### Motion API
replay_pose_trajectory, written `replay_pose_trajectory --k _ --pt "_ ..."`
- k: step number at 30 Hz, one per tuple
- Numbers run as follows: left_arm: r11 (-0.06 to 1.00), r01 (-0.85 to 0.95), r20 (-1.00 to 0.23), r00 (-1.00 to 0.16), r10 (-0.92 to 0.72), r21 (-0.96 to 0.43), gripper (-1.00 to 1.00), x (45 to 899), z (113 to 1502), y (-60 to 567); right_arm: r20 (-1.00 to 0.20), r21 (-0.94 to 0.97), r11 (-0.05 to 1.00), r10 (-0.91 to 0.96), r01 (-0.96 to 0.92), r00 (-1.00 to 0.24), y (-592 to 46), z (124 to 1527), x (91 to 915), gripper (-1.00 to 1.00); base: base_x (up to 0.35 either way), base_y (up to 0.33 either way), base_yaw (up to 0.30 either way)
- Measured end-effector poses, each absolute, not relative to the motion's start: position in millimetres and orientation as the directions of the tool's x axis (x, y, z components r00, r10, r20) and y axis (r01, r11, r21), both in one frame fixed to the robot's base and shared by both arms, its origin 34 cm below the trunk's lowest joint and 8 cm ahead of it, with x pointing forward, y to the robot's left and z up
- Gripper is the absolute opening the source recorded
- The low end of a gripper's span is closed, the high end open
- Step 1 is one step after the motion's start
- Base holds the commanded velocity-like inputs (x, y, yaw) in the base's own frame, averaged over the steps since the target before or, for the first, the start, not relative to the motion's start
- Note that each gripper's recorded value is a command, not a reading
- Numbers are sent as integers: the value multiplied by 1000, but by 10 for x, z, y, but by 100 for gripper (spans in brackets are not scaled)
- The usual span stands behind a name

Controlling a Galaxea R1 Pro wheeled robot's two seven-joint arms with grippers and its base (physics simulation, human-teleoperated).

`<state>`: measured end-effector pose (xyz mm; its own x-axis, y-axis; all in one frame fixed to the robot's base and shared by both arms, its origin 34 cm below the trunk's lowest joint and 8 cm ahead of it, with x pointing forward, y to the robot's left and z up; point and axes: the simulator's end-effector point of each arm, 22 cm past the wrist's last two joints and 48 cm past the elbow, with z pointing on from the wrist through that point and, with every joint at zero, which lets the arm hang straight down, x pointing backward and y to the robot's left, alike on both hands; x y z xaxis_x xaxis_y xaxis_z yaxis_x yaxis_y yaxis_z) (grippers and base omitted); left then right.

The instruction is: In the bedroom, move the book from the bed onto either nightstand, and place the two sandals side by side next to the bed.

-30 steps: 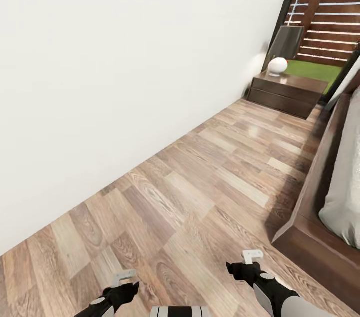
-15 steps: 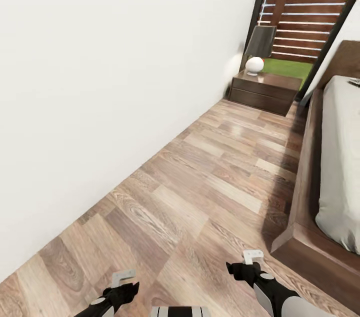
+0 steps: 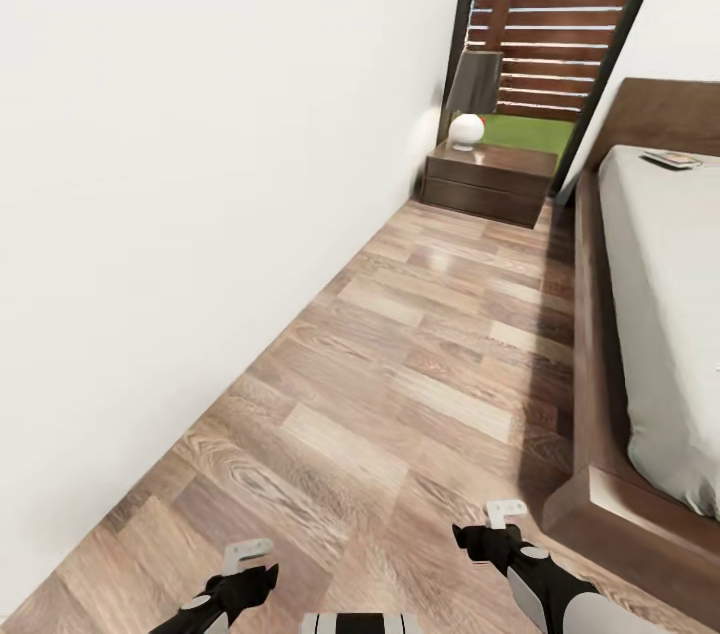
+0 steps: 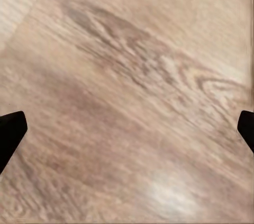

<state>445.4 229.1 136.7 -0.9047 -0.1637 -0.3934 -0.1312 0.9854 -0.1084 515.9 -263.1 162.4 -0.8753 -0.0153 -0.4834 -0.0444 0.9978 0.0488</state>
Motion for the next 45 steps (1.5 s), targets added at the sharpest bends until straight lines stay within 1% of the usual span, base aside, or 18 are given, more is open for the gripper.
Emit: replay_pose_trajectory --k 25,45 --pt "985 -131 -393 -905 -164 -108 100 4453 1367 2291 -483 48 998 -15 -44 -875 -2635 1624 5159 100 314 158 -273" --pt "985 -131 -393 -905 -164 -109 100 4453 1367 2290 -483 46 998 -17 -44 -875 -2644 1625 5159 100 329 15 -274"
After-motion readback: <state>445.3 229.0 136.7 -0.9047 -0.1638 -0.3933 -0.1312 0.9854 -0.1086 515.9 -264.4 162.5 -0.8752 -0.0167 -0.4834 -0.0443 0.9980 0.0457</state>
